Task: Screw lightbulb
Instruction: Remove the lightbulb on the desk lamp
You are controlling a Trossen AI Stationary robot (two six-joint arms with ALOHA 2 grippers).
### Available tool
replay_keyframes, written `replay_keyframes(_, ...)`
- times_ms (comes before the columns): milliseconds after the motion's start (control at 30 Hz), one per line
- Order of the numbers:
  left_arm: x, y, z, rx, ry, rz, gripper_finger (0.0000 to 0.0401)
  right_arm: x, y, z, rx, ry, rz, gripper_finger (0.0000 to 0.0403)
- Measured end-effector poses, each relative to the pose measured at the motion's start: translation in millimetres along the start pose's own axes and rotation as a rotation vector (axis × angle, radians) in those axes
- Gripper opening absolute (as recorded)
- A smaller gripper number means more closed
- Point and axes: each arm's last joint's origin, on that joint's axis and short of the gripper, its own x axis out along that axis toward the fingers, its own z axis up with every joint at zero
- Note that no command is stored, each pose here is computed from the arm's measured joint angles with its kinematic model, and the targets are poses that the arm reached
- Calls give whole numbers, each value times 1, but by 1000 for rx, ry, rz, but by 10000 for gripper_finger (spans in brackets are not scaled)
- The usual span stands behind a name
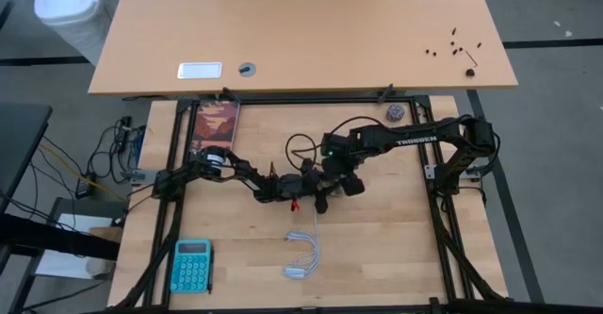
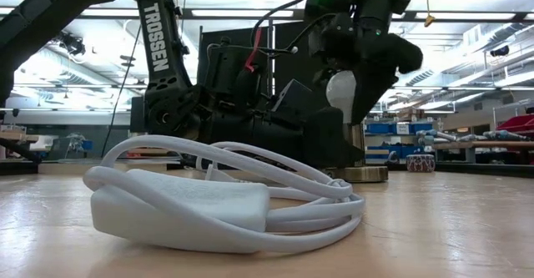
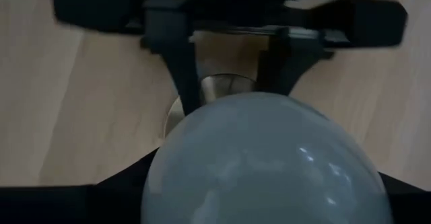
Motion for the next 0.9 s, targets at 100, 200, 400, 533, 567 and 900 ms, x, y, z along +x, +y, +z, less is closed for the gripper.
replay_keyframes(100,0,0,0,2,-1,-11,198,0,0,0,-116,0,3,246)
replay_keyframes(200,0,-1,0,14,0,-24,198,0,0,0,-221,-2,4,253)
replay_keyframes(400,0,-1,1,22,-11,-41,198,0,0,1,-552,-17,-6,275)
replay_keyframes(533,0,-1,1,21,-13,-47,198,0,0,2,-678,-39,6,266)
replay_keyframes(567,0,-1,1,20,-14,-48,198,0,0,2,-685,-41,8,263)
replay_keyframes(900,0,-2,1,6,-15,-40,198,0,0,4,-535,-47,-2,299)
